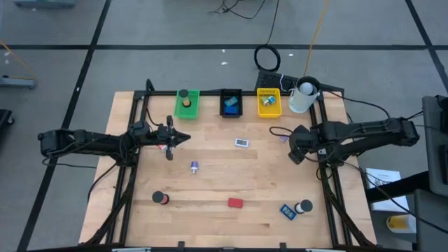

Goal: Pick & Place Office items
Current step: Put the blue hourglass into the green bin

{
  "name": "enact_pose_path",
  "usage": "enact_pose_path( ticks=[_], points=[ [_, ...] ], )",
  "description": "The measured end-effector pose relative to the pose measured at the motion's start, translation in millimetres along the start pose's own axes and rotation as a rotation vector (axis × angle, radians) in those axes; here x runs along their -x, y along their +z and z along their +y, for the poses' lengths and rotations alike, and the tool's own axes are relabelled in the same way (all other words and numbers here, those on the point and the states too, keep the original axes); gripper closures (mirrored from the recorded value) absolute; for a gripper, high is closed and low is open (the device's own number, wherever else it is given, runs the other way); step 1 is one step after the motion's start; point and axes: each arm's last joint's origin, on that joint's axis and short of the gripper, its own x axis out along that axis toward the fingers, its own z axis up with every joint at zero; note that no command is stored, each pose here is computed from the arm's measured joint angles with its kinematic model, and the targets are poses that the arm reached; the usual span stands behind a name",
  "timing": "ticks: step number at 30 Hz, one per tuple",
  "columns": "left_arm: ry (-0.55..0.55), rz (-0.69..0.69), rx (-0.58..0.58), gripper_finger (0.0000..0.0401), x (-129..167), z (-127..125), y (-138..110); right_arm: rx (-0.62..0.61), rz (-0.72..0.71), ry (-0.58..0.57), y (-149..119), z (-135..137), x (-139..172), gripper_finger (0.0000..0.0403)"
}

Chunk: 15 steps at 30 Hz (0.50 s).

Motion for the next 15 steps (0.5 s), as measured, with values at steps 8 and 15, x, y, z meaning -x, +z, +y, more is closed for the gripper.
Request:
enact_pose_path(
  ticks=[8, 15],
  points=[
    [0.000, 0.000, 0.000, 0.0371, 0, 0, 0, 0.049, 0.003, -0.006, -3, 0, -16, 0.0075],
    [0.000, -0.001, 0.000, 0.0371, 0, 0, 0, 0.055, -0.024, 0.022, -1, 3, -16, 0.0115]
  ],
)
